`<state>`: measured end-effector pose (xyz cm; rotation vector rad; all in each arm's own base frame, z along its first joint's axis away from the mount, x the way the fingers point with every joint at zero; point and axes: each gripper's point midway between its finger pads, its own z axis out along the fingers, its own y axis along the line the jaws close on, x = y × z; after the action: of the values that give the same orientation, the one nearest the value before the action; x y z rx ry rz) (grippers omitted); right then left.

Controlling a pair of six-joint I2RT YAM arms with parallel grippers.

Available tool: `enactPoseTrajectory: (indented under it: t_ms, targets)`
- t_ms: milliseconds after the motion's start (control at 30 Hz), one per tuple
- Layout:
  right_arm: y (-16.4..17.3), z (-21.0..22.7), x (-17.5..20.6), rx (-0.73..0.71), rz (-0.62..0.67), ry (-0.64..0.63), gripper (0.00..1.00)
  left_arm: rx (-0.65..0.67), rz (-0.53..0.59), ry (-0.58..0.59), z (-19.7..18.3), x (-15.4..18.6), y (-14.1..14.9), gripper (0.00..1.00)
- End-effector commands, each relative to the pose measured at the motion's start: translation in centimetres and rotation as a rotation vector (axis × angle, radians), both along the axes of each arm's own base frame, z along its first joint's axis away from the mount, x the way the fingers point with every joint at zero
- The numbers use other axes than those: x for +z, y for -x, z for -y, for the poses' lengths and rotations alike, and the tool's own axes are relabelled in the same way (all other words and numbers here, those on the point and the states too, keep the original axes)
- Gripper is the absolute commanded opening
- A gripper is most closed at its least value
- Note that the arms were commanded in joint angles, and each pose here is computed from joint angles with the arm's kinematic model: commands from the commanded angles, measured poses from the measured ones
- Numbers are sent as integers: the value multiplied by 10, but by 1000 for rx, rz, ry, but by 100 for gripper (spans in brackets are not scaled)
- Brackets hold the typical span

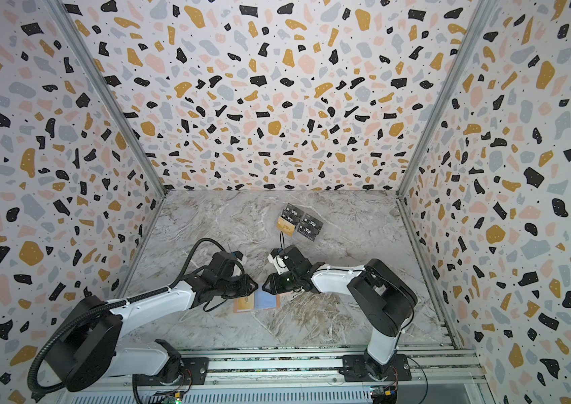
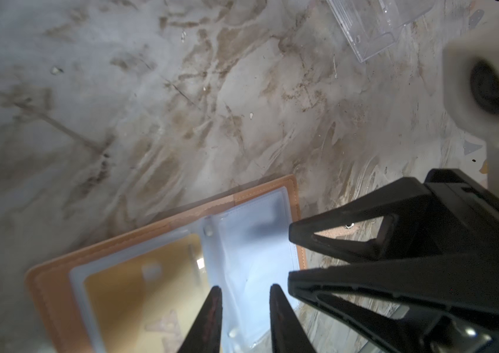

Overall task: Insert credit cards into a card holder
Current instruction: Insert the credit card into the card slot, then flip over the card slot on the card holder.

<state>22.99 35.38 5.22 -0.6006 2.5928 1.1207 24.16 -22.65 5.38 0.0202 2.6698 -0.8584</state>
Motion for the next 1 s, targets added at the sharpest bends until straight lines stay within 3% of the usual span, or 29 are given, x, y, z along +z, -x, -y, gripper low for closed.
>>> enactPoseTrajectory:
  t_ms: [0, 167, 533, 967]
  targets:
    - [7, 3, -8, 27, -2, 14, 35, -3, -13, 43, 7, -5, 2, 30]
    - [11, 17, -21, 9, -11, 78, 34, -31, -28, 47, 12, -15, 3, 35]
    - [27, 30, -32, -19, -55, 105, 30, -57, -59, 62, 15, -28, 9, 32]
    - [27, 29, -32, -19, -57, 96, 30, -49, -73, 173, 26, -23, 13, 31]
